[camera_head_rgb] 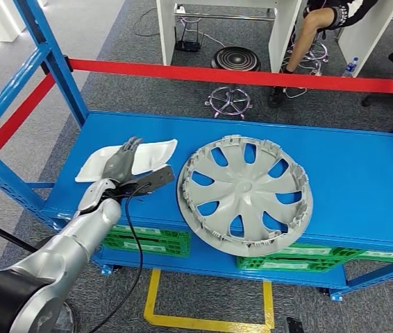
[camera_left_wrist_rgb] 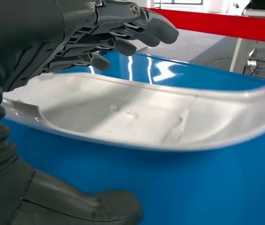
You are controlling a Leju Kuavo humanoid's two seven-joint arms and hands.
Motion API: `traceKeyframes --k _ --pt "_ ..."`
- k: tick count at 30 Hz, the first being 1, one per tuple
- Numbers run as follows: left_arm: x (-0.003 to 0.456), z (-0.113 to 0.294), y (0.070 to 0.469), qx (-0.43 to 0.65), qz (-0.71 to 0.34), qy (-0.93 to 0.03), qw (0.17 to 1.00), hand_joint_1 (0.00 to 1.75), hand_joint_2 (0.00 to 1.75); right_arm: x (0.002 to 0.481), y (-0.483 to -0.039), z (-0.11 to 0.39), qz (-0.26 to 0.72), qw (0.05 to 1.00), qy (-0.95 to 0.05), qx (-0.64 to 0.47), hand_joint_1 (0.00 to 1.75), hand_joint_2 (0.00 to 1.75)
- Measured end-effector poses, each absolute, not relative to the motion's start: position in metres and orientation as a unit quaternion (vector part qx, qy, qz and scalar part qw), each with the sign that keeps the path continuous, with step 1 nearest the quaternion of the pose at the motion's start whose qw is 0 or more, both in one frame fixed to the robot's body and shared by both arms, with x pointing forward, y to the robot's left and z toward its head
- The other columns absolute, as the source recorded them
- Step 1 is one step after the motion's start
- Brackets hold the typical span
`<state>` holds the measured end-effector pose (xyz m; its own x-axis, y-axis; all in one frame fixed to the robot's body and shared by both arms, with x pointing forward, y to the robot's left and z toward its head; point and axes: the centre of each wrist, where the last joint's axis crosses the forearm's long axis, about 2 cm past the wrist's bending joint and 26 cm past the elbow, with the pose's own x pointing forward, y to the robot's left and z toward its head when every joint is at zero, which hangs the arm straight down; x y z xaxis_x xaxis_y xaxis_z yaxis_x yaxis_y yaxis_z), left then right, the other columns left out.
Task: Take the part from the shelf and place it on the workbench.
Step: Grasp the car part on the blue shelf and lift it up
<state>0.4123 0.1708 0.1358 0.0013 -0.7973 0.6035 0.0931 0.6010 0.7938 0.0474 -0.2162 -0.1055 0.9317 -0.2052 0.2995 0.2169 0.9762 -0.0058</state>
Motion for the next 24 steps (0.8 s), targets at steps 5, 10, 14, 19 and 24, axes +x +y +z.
traceKeyframes --k 5,10,14,19,24 --pt "0.412 0.135 0.172 0.286 -0.344 -0.616 0.649 0.0 1.75 0.047 -0.216 -0.105 -0.107 0.983 -0.15 -0.019 0.0 0.0" --pt "0.411 0.132 0.174 0.287 -0.344 -0.612 0.652 0.0 1.75 0.047 -0.216 -0.105 -0.107 0.983 -0.15 -0.019 0.0 0.0" --pt "0.41 0.13 0.176 0.292 -0.345 -0.607 0.654 0.0 1.75 0.047 -0.216 -0.105 -0.108 0.983 -0.15 -0.019 0.0 0.0" --pt "0.41 0.128 0.179 0.299 -0.35 -0.599 0.655 0.0 1.75 0.047 -0.216 -0.105 -0.108 0.983 -0.15 -0.02 0.0 0.0" --pt "0.41 0.128 0.181 0.301 -0.35 -0.597 0.656 0.05 1.75 0.047 -0.216 -0.105 -0.109 0.982 -0.15 -0.02 0.0 0.0"
